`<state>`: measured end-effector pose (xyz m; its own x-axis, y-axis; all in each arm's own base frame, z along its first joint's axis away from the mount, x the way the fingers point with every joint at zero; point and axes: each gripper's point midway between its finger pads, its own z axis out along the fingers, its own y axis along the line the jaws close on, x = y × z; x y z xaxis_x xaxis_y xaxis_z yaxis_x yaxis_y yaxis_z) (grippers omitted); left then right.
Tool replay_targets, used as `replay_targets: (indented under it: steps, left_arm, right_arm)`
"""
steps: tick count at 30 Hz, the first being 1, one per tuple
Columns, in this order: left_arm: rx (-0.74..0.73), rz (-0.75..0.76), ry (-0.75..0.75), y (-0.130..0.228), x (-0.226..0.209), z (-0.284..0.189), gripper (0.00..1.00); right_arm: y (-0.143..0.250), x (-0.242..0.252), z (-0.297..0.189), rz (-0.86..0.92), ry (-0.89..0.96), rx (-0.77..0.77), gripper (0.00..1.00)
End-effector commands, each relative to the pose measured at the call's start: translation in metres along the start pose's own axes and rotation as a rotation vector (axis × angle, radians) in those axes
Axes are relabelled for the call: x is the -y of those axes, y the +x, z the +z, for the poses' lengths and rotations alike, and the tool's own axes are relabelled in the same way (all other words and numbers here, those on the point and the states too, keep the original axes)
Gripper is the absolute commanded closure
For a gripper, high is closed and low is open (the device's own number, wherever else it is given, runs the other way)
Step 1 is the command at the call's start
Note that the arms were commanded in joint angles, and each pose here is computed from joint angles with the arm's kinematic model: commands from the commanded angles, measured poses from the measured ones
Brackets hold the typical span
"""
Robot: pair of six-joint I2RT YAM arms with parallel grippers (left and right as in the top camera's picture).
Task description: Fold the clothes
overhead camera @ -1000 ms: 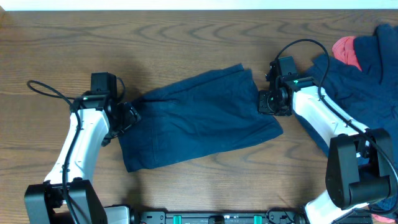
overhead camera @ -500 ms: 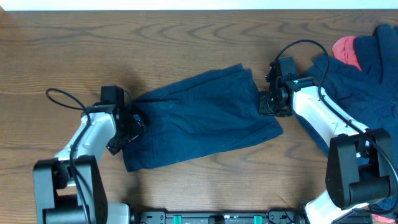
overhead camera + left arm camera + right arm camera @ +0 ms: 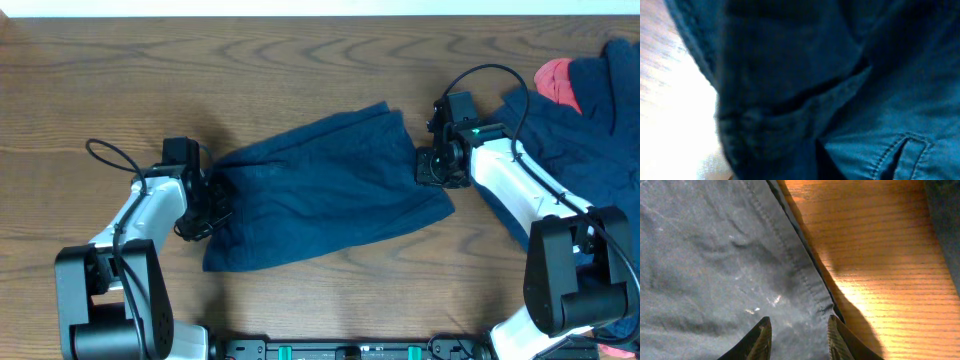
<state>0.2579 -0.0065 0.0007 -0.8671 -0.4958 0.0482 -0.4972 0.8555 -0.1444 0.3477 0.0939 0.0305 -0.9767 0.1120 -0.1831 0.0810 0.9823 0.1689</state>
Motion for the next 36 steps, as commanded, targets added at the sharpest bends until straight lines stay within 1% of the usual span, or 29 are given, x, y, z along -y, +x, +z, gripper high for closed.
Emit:
replay_targets:
  steps: [1,3,5,7,9,11,16,18,21,23,27,33,36]
  left_arm:
    - [-0.023,0.025,0.000,0.000,0.004,-0.008,0.94]
    - [-0.024,0.030,-0.001,-0.002,0.006,-0.019,0.94]
    - [-0.029,0.037,-0.003,-0.002,0.008,-0.029,0.94]
    - [-0.037,0.047,-0.006,-0.001,0.010,-0.042,0.94]
    - [-0.041,0.061,-0.007,0.000,0.012,-0.053,0.94]
    - [-0.050,0.081,-0.010,0.001,0.013,-0.067,0.94]
    - [-0.066,0.101,-0.010,0.007,0.018,-0.102,0.94]
    - [-0.061,0.114,-0.001,0.007,0.021,-0.114,0.94]
    - [-0.033,0.121,0.011,0.004,0.025,-0.131,0.94]
    - [-0.010,0.126,0.033,0.002,0.030,-0.140,0.94]
    - [0.034,0.138,0.096,-0.006,0.045,-0.157,0.94]
    - [0.057,0.156,0.206,-0.010,0.067,-0.177,0.94]
    - [0.059,0.155,0.219,-0.008,0.070,-0.187,0.94]
  right_arm:
    - [0.001,-0.005,-0.003,-0.029,-0.010,0.006,0.65]
    - [0.002,-0.007,-0.003,-0.035,-0.020,0.003,0.65]
    - [0.003,-0.015,-0.004,-0.089,-0.071,-0.004,0.65]
    - [0.004,-0.027,-0.005,-0.161,-0.139,-0.005,0.71]
    - [0.002,-0.033,-0.006,-0.197,-0.170,0.002,0.75]
    - [0.001,-0.040,-0.006,-0.219,-0.197,0.012,0.82]
    - [0.002,-0.080,-0.009,-0.294,-0.316,0.042,0.95]
    - [0.006,-0.097,-0.008,-0.334,-0.345,0.048,0.98]
    - [0.019,-0.121,-0.002,-0.398,-0.364,0.036,0.99]
    - [0.029,-0.134,0.003,-0.407,-0.378,0.016,0.99]
    - [0.056,-0.170,0.012,-0.451,-0.451,-0.042,0.99]
    - [0.085,-0.209,0.031,-0.522,-0.483,-0.060,0.97]
    - [0.095,-0.225,0.044,-0.525,-0.503,-0.060,0.97]
